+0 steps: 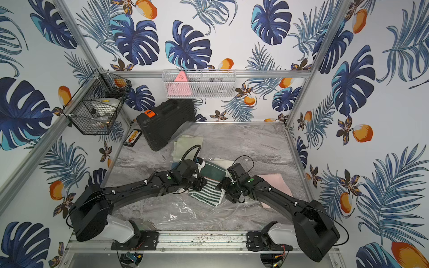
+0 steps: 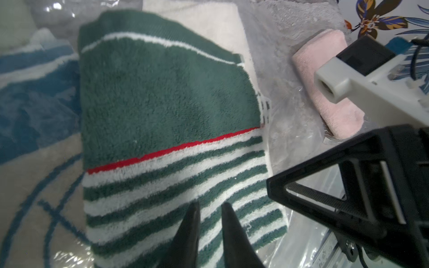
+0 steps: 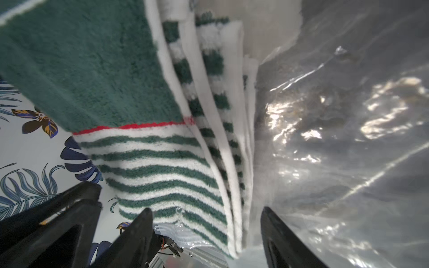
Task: Place the folded towel into the vacuum bag
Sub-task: Adjust the towel in the vacuum bag.
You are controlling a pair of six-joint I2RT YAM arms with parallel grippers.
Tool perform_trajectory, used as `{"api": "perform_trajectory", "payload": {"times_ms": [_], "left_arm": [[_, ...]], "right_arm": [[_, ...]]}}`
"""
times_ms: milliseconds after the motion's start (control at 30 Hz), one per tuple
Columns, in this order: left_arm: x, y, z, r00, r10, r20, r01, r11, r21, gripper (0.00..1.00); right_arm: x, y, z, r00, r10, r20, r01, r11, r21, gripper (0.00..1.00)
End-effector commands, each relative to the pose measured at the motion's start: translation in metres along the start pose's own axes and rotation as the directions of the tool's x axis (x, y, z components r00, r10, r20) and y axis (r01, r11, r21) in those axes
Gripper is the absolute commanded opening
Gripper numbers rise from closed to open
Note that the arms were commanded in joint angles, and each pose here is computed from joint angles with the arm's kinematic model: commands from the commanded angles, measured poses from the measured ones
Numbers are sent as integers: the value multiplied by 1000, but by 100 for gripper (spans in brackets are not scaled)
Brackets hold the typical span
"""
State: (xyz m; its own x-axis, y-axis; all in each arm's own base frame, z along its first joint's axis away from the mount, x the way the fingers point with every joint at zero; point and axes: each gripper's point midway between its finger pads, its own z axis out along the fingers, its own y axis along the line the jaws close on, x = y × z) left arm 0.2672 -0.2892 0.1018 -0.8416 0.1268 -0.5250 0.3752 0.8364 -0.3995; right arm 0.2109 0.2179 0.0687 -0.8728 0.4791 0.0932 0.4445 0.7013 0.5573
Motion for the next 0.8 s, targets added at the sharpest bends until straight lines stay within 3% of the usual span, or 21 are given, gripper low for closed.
{"api": "perform_trajectory", "payload": {"times_ms": [0,267,500,567,700,767], "left_arm": [[13,15,3,999,-44,-3,44,998,-36,23],[69,62,6,991,-115,-68,104,984,-147,22],[68,55,-3,990,-122,-78,111,986,-124,23],[63,50,-7,990,-122,-76,113,987,-111,23],[46,39,-19,994,-100,-46,95,992,-88,23],[32,32,-27,997,-77,-21,75,994,-81,23]], "right_arm": [[-6,4,12,999,45,12,-44,998,-45,76],[-2,-19,49,994,110,0,-110,992,-54,76],[3,-7,59,999,33,9,-33,997,-65,71],[2,-5,60,1000,10,16,-9,998,-60,63],[-3,3,51,997,-67,48,69,997,-34,33],[-5,6,40,991,-124,58,124,992,13,23]]}}
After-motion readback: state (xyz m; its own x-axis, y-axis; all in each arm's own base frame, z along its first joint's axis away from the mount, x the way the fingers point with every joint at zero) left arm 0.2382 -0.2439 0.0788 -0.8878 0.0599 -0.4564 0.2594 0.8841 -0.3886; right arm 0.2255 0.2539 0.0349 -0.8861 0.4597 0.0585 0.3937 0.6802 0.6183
